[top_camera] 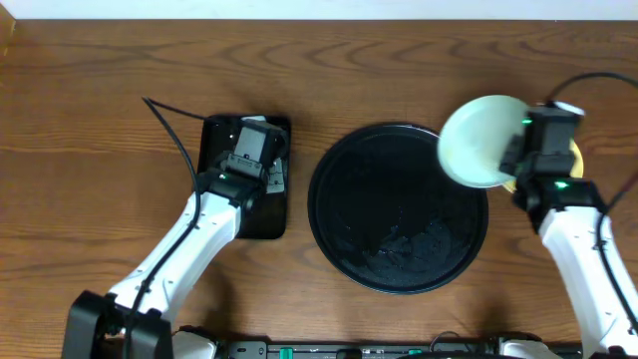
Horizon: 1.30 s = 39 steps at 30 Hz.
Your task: Clean dirty plates on tray and stack at the side
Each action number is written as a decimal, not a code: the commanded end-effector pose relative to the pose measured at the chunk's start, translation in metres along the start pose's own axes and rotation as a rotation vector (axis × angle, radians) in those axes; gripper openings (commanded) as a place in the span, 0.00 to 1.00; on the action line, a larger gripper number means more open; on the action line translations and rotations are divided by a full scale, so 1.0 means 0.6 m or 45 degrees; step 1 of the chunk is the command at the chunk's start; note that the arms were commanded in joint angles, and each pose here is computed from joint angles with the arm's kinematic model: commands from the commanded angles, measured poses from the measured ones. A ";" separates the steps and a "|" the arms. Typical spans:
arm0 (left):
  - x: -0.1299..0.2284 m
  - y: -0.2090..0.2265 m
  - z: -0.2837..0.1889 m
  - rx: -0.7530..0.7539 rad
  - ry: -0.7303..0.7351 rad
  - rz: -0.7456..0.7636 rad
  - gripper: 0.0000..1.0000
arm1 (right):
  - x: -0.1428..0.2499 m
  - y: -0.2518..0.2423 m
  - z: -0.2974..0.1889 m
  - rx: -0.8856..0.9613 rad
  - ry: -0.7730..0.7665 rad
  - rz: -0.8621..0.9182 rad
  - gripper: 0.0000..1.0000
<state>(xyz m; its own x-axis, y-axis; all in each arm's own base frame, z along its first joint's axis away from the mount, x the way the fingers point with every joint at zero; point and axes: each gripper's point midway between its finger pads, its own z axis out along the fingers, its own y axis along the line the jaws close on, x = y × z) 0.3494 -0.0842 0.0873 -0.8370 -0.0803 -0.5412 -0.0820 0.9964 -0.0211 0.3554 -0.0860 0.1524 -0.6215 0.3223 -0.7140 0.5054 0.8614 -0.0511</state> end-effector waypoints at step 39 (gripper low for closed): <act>0.073 0.055 0.092 0.213 0.275 0.235 0.08 | 0.079 0.076 0.044 -0.809 0.452 0.189 0.39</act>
<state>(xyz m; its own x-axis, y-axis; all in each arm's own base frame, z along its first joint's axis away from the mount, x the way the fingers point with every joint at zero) 0.3444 -0.0600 0.0260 -0.9200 0.0910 -0.3811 0.1478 0.9814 -0.1224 0.3602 -0.0553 0.0902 -0.7583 0.5252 -0.3862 0.3031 0.8085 0.5044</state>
